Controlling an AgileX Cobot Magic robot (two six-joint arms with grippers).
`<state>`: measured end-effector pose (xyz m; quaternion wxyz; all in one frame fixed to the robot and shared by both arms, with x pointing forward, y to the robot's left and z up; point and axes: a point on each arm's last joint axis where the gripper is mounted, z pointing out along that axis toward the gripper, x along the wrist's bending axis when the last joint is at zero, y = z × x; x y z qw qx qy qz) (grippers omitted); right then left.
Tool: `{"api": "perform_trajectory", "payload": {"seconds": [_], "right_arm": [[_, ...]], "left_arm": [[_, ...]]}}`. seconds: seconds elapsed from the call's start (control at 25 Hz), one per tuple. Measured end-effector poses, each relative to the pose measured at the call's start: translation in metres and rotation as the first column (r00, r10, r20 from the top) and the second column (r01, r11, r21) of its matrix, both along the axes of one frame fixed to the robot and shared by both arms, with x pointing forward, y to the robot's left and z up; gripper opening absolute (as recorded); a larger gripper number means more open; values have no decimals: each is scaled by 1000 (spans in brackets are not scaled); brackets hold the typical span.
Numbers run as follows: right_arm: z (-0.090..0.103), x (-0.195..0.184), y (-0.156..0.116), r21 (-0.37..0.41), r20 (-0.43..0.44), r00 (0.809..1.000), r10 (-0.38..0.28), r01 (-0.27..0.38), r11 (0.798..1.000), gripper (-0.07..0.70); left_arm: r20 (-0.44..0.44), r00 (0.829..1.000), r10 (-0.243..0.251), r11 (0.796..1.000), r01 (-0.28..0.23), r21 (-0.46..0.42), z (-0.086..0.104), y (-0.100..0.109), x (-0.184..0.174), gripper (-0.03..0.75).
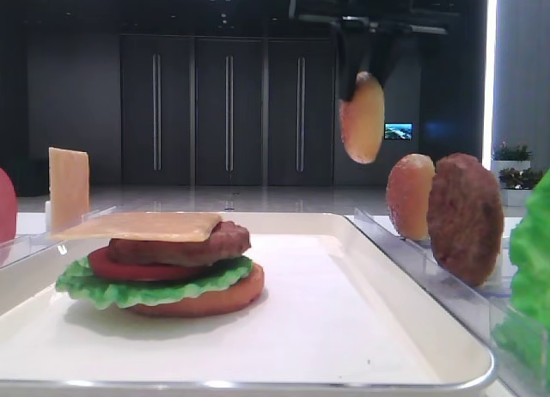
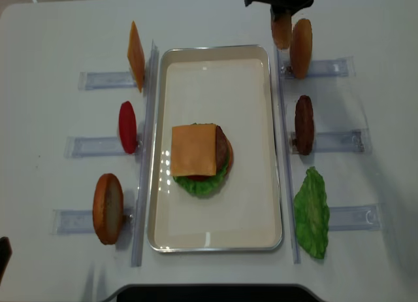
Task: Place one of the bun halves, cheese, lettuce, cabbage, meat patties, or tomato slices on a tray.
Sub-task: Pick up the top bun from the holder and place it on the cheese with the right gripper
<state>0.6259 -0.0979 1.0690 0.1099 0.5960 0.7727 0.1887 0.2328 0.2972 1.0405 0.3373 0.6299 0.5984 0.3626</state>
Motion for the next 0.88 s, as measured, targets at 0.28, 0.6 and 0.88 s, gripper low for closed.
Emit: {"api": "perform_trajectory", "payload": {"seconds": [0.28, 0.6, 0.88], "right_arm": [[11, -37, 16, -14, -90, 996, -25, 24, 1000, 190], [-19, -135, 40, 44, -122, 991, 56, -51, 998, 190], [-19, -154, 51, 224, -106, 983, 150, -123, 967, 190]], "left_arm": [[0, 1000, 0, 1000, 0, 0, 0, 0, 0, 159], [0, 1000, 0, 1000, 0, 0, 0, 0, 0, 159], [0, 1000, 0, 1000, 0, 0, 0, 0, 0, 159]]}}
